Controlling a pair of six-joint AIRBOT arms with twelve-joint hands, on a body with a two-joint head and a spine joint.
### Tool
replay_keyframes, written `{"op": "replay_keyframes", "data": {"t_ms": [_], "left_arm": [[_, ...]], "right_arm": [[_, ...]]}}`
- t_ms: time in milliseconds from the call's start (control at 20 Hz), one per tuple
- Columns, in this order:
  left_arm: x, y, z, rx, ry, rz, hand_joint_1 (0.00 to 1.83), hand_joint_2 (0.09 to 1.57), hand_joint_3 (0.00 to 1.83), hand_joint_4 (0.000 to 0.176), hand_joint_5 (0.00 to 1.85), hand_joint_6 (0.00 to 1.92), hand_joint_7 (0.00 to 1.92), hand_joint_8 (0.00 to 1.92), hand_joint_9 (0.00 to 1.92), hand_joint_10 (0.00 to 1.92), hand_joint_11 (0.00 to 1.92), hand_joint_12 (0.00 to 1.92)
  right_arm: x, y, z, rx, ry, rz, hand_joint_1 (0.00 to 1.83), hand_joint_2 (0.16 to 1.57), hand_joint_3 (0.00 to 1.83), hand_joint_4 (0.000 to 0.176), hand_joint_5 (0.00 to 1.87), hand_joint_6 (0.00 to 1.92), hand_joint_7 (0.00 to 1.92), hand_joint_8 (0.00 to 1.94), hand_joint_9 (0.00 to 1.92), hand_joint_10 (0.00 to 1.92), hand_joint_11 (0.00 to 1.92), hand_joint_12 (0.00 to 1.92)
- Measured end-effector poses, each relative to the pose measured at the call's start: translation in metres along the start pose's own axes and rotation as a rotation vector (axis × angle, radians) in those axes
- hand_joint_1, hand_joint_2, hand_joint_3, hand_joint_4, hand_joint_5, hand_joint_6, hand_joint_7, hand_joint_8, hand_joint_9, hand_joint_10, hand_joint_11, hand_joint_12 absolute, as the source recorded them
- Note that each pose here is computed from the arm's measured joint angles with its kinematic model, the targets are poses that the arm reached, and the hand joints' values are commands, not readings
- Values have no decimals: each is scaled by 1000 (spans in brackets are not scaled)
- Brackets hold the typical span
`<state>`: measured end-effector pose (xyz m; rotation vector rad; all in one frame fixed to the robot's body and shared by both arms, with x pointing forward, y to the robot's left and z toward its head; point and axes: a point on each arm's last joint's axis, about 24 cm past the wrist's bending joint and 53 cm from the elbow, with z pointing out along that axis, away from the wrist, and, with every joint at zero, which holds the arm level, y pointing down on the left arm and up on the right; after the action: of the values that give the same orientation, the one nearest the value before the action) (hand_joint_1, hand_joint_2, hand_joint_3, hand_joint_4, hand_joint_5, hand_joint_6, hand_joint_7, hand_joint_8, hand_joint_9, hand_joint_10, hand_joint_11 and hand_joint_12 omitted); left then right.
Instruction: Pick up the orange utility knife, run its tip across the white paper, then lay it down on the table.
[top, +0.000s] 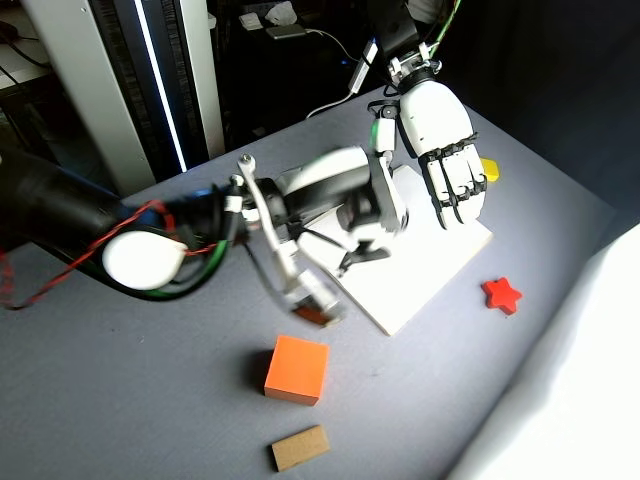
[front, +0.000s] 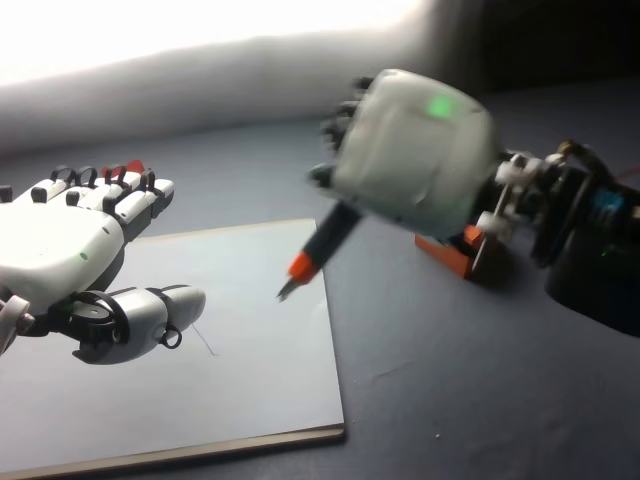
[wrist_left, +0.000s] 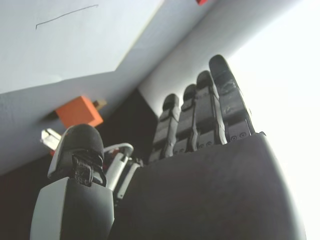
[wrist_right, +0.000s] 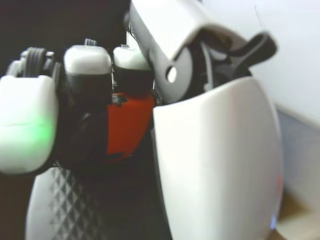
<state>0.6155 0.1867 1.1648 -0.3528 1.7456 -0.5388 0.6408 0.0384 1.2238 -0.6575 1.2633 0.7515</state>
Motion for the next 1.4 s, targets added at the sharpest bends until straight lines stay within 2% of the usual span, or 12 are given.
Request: {"op": "replay_keyframes", "data": {"t_ms": [200, 550, 650, 700, 850, 900, 950, 1050, 1100, 1200, 1250, 1400], "left_arm": [[0, 1, 0, -2, 1, -2, 139, 1312, 2, 38, 0, 0, 8, 1, 73, 3, 0, 551], [0, 2, 0, -8, 2, -7, 168, 1303, 0, 38, 0, 0, 18, 3, 83, 4, 0, 581], [0, 1, 0, -5, 2, -5, 138, 1312, 2, 39, 0, 0, 0, 0, 70, 1, 0, 555], [0, 1, 0, -6, 2, -5, 136, 1311, 1, 39, 0, 0, 2, 1, 74, 2, 0, 574], [1, 3, 0, -11, 3, -9, 130, 1311, 1, 40, 0, 0, 9, 2, 77, 2, 0, 592], [1, 3, 0, -14, 4, -13, 131, 1310, 0, 40, 0, 0, 13, 4, 76, 2, 0, 592], [1, 4, 0, -18, 5, -16, 138, 1308, 0, 38, 0, 0, 19, 4, 82, 3, 0, 583], [1, 5, 0, -20, 4, -16, 126, 1311, 0, 41, 0, 0, 10, 1, 69, 0, 0, 559], [0, 5, 0, -19, 4, -16, 126, 1311, 0, 41, 0, 0, 10, 1, 69, 0, 0, 559], [0, 4, 0, -18, 4, -17, 136, 1312, 0, 36, 0, 0, 21, 3, 69, 1, 0, 530], [-1, 4, 0, -18, 2, -21, 136, 1312, 0, 36, 0, 0, 21, 3, 69, 1, 0, 530], [-3, 1, 1, -12, -4, -20, 126, 1313, 0, 34, 0, 0, 34, 4, 80, 5, 0, 566]], "right_arm": [[57, -18, -35, 153, 240, 224, 1484, 1022, 700, 176, 1648, 1921, 1773, 1941, 1862, 1921, 1920, 1921], [81, -22, -59, 194, 325, 274, 1529, 900, 868, 176, 1553, 1921, 1678, 1941, 1771, 1921, 1839, 1921], [88, -24, -70, 199, 363, 274, 1467, 866, 861, 176, 1262, 1921, 1372, 1941, 1448, 1921, 1470, 1921], [91, -24, -74, 202, 376, 279, 1232, 718, 1249, 0, 913, 1818, 1009, 1941, 1236, 1921, 1277, 1921], [94, -17, -79, 192, 393, 295, 1118, 892, 985, 0, 668, 1740, 732, 1941, 868, 1921, 905, 1921], [93, -15, -80, 190, 393, 295, 1040, 1104, 646, 0, 533, 1767, 580, 1934, 628, 1921, 721, 1921], [91, -14, -80, 188, 392, 298, 1064, 1237, 147, 0, 211, 1572, 241, 1703, 243, 1921, 312, 1921], [90, -12, -82, 186, 392, 299, 999, 1150, 116, 0, 19, 1080, 89, 1112, 98, 1539, 22, 1921], [88, -12, -84, 187, 392, 298, 999, 1150, 116, 0, 19, 1080, 89, 1112, 98, 1539, 22, 1921], [84, -13, -87, 191, 389, 297, 822, 1123, 154, 0, 0, 593, 91, 570, 1, 1040, 0, 1525], [83, -13, -88, 192, 389, 298, 822, 1123, 154, 0, 0, 593, 91, 570, 1, 1040, 0, 1525], [74, -8, -93, 188, 381, 306, 703, 1087, 74, 0, 6, 229, 120, 106, 0, 507, 0, 686]]}}
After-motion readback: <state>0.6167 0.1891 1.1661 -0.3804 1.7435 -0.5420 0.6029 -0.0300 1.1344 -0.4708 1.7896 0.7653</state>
